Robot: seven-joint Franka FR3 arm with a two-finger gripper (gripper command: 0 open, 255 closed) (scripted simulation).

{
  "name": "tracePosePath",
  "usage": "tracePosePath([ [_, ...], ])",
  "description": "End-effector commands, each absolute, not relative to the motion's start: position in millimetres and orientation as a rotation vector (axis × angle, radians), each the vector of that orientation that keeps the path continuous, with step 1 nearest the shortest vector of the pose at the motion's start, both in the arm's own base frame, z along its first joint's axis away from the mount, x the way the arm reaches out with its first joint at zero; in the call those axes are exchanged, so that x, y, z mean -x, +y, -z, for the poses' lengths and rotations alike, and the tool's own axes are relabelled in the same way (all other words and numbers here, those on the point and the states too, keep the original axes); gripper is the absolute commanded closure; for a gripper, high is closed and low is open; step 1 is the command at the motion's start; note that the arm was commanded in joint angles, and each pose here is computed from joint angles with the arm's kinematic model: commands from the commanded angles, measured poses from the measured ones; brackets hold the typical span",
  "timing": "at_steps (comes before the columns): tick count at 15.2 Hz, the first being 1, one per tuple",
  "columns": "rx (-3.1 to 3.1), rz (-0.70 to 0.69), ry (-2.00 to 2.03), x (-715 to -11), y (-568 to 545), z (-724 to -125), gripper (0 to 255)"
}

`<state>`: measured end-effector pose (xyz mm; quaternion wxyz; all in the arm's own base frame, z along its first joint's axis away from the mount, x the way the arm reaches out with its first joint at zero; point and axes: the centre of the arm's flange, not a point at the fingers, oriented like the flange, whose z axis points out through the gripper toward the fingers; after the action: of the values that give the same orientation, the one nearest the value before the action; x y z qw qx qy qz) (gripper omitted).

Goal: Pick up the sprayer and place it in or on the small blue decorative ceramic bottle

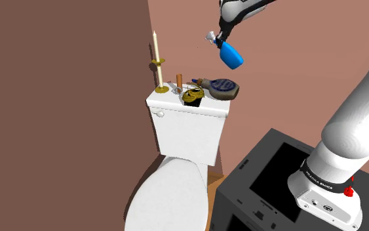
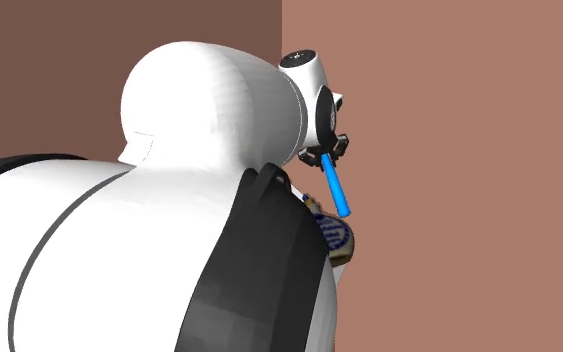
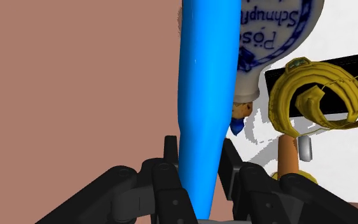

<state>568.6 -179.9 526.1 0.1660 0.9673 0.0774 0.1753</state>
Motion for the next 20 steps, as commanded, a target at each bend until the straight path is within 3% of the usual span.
tracePosePath([
  [1, -2.754, -0.5, 0.221, -568, -181, -517, 255],
  [8, -2.754, -0.5, 0.221, -568, -181, -479, 255],
  [16, -2.754, -0.5, 0.221, -568, -181, -479, 255],
  [17, -2.754, -0.5, 0.221, -568, -181, -479, 0],
  [20, -2.754, -0.5, 0.221, -568, -181, -479, 0],
])
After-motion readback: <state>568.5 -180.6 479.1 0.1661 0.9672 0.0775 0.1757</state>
